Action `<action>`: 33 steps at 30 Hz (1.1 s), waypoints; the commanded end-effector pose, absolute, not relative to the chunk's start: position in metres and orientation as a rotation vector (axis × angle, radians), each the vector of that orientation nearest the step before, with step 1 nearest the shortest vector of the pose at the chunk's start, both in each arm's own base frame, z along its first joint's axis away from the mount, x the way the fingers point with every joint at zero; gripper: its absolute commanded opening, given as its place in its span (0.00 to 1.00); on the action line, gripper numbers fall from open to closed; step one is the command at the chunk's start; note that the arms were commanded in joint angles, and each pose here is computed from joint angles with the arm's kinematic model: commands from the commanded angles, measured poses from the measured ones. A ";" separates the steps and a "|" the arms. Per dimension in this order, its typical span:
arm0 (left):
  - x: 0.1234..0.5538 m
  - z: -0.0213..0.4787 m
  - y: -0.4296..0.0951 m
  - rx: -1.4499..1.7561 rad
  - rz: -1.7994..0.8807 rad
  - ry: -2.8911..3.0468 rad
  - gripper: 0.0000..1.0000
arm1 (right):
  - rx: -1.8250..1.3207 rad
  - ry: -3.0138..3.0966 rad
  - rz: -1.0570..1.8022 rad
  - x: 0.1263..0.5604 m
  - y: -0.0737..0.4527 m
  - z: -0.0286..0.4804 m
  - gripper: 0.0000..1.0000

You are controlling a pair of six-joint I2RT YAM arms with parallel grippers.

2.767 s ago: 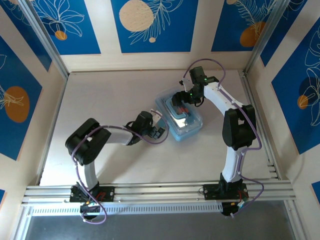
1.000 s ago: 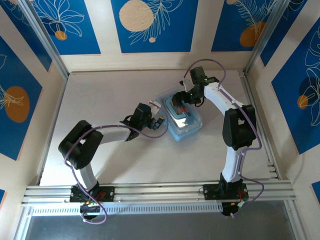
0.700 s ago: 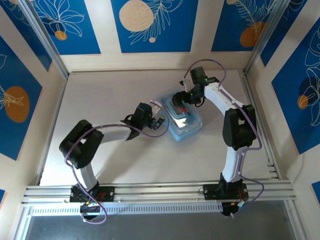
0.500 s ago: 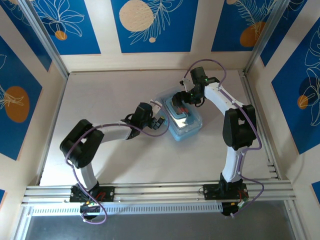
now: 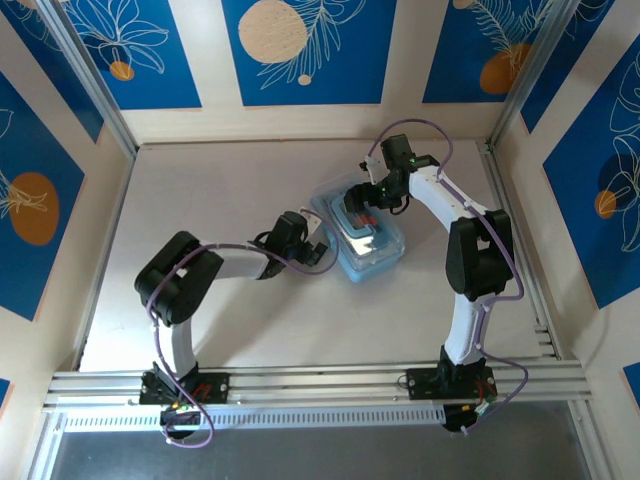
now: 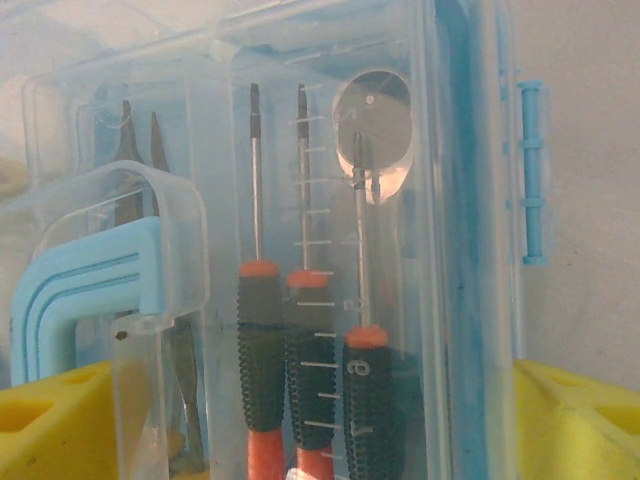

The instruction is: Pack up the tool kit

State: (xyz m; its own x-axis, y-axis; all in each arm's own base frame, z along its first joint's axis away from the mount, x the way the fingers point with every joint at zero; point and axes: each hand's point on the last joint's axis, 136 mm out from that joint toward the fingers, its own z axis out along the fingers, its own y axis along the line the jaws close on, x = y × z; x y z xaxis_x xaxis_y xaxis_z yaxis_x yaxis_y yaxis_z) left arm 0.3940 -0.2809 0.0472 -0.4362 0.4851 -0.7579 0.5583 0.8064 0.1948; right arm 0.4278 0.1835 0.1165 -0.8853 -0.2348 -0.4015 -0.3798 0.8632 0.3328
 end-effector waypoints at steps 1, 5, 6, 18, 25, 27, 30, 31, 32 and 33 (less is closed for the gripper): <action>0.396 0.049 -0.287 0.738 -0.154 2.098 1.00 | -0.465 2.914 0.668 0.376 0.189 0.076 0.88; 0.395 0.051 -0.286 0.738 -0.149 2.099 1.00 | -0.461 2.917 0.663 0.376 0.188 0.077 0.88; 0.395 0.052 -0.285 0.736 -0.146 2.098 1.00 | -0.454 2.916 0.661 0.376 0.187 0.077 0.88; 0.399 0.129 -0.232 0.501 -0.292 2.060 1.00 | -0.193 2.556 0.702 0.408 0.138 0.172 0.89; 0.400 0.169 -0.147 0.241 -0.211 1.991 1.00 | 0.070 2.218 0.480 0.409 0.055 0.217 0.93; 0.397 0.165 -0.115 0.144 -0.132 1.993 1.00 | 0.088 2.114 0.421 0.400 0.038 0.220 0.93; 0.386 0.156 -0.065 0.023 0.025 1.976 1.00 | -0.050 1.961 0.280 0.380 0.033 0.210 0.99; 0.381 0.154 -0.048 -0.018 0.089 1.957 1.00 | -0.078 1.917 0.229 0.373 0.031 0.204 1.00; 0.375 0.153 -0.030 -0.094 0.122 1.957 1.00 | -0.070 1.889 0.190 0.368 0.027 0.201 0.99; 0.373 0.154 -0.022 -0.108 0.128 1.941 1.00 | -0.046 1.892 0.160 0.364 0.021 0.192 0.99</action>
